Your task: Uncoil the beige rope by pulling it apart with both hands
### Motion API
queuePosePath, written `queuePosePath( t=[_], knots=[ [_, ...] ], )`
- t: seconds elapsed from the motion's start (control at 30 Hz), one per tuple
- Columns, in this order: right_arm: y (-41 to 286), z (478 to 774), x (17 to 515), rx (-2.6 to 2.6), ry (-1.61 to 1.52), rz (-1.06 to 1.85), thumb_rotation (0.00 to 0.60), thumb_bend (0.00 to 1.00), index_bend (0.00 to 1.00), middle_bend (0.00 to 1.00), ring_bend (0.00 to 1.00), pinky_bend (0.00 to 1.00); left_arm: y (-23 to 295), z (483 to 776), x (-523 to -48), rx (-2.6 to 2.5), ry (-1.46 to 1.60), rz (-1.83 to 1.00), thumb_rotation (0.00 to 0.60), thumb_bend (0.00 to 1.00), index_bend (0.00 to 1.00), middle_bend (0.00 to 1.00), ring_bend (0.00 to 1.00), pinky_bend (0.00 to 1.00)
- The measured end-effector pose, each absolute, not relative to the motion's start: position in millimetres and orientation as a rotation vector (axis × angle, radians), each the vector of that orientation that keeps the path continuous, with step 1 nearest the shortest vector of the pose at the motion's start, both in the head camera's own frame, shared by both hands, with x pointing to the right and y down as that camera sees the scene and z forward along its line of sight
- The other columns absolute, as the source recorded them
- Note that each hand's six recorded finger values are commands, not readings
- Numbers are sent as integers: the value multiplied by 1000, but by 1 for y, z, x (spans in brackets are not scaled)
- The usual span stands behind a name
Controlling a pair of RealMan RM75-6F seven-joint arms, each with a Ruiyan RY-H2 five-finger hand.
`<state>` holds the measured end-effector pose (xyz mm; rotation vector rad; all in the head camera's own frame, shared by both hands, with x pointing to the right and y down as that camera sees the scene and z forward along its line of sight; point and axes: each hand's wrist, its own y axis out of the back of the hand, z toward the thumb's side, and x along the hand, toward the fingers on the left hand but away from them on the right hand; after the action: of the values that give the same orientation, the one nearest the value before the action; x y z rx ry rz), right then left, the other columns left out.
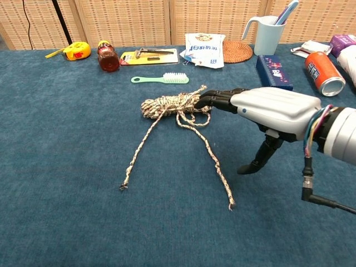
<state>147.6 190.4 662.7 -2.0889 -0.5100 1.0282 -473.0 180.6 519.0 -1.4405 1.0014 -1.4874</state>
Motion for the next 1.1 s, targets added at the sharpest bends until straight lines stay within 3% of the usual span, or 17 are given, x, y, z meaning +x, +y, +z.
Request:
queuePosePath(
  t=[0.63,1.1],
  knots=[
    [193,679,101,-2082,-465,1053,600,117,45,0,0,0,186,524,-482,-1454,1006,-1519,600,290,258,204,141,33],
    [191,692,98,-2021,-453,1095,600,115,45,0,0,0,188,527,-483,-1463,1002,-1526,600,290,253,199,140,33]
  ],
)
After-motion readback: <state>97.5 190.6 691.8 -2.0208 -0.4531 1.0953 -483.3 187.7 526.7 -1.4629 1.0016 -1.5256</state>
